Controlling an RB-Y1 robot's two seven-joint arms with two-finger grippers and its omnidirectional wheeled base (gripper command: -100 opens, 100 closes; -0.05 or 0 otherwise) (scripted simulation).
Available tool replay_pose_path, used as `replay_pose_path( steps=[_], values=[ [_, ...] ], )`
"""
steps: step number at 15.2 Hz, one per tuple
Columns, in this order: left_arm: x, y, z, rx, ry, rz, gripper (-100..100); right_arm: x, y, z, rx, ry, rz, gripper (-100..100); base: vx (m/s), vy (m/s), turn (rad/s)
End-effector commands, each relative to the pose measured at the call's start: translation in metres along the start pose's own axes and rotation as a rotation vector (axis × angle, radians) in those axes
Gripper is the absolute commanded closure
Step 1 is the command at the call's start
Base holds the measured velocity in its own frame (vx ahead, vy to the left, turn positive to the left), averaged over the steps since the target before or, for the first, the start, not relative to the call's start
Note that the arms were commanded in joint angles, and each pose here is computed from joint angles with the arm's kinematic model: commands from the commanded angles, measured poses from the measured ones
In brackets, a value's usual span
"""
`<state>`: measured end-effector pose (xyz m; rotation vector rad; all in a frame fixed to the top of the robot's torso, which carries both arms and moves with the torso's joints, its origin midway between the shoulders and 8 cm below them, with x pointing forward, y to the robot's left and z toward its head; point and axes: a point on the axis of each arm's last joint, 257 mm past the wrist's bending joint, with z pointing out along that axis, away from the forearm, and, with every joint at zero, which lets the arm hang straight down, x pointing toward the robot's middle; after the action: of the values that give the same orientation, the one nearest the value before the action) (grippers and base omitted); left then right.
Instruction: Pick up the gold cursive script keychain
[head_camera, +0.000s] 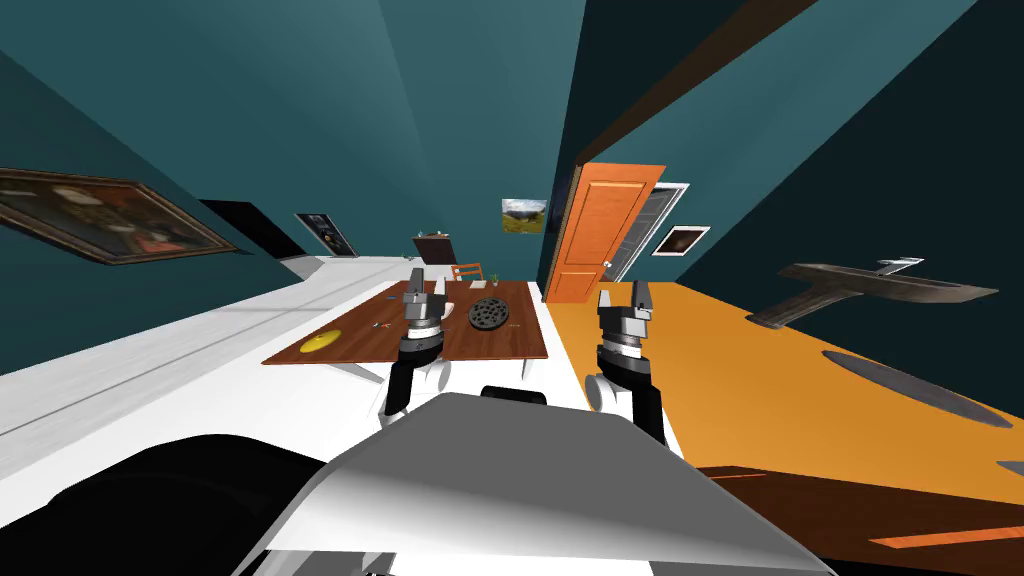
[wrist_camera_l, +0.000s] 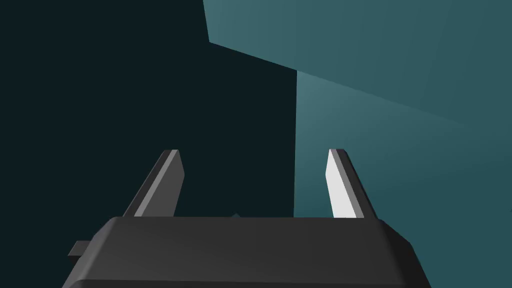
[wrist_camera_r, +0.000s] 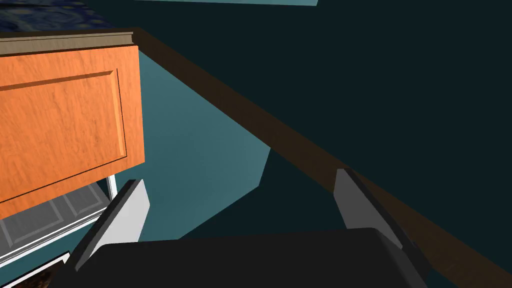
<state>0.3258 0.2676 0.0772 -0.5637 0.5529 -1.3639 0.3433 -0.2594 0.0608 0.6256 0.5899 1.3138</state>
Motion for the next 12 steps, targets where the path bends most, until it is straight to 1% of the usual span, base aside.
replay_pose_path(
  steps=[1, 2, 4, 6, 7, 8, 9, 10, 11, 12],
  values=[
    [0.0, 0.019, -0.003, -0.05, 0.031, 0.022, -100, 0.0, 0.0, 0.0, 0.0, 0.0, 0.0, 0, -0.009, -0.019, -0.103],
    [0.0, 0.019, -0.003, -0.05, 0.031, 0.022, -100, 0.0, 0.0, 0.0, 0.0, 0.0, 0.0, 0, -0.015, -0.032, -0.122],
    [-0.006, 0.045, -0.009, -0.124, 0.051, 0.05, -100, 0.0, 0.0, 0.0, 0.0, 0.0, 0.0, 0, -0.017, -0.042, -0.135],
    [-0.018, 0.079, -0.017, -0.219, 0.063, 0.087, -100, 0.0, 0.0, 0.0, 0.0, 0.0, 0.0, 0, -0.022, -0.072, -0.215],
    [-0.018, 0.081, -0.018, -0.224, 0.063, 0.087, -100, 0.0, 0.0, 0.0, 0.0, 0.0, 0.0, 0, -0.035, -0.075, -0.164],
    [-0.027, 0.102, -0.025, -0.283, 0.065, 0.108, -100, 0.0, 0.0, 0.0, 0.0, 0.0, 0.0, 0, -0.031, -0.072, -0.199],
    [-0.027, 0.102, -0.025, -0.283, 0.065, 0.108, -100, 0.0, 0.0, 0.0, 0.0, 0.0, 0.0, 0, -0.02, -0.061, -0.142],
    [-0.038, 0.123, -0.032, -0.345, 0.064, 0.132, -100, 0.0, 0.0, 0.0, 0.0, 0.0, 0.0, 0, -0.017, -0.062, -0.165],
    [-0.039, 0.124, -0.033, -0.347, 0.064, 0.132, -100, 0.0, 0.0, 0.0, 0.0, 0.0, 0.0, 0, -0.014, -0.056, -0.128],
    [-0.051, 0.141, -0.04, -0.399, 0.062, 0.156, -100, 0.0, 0.0, 0.0, 0.0, 0.0, 0.0, 0, -0.007, -0.06, -0.188]
  ],
)
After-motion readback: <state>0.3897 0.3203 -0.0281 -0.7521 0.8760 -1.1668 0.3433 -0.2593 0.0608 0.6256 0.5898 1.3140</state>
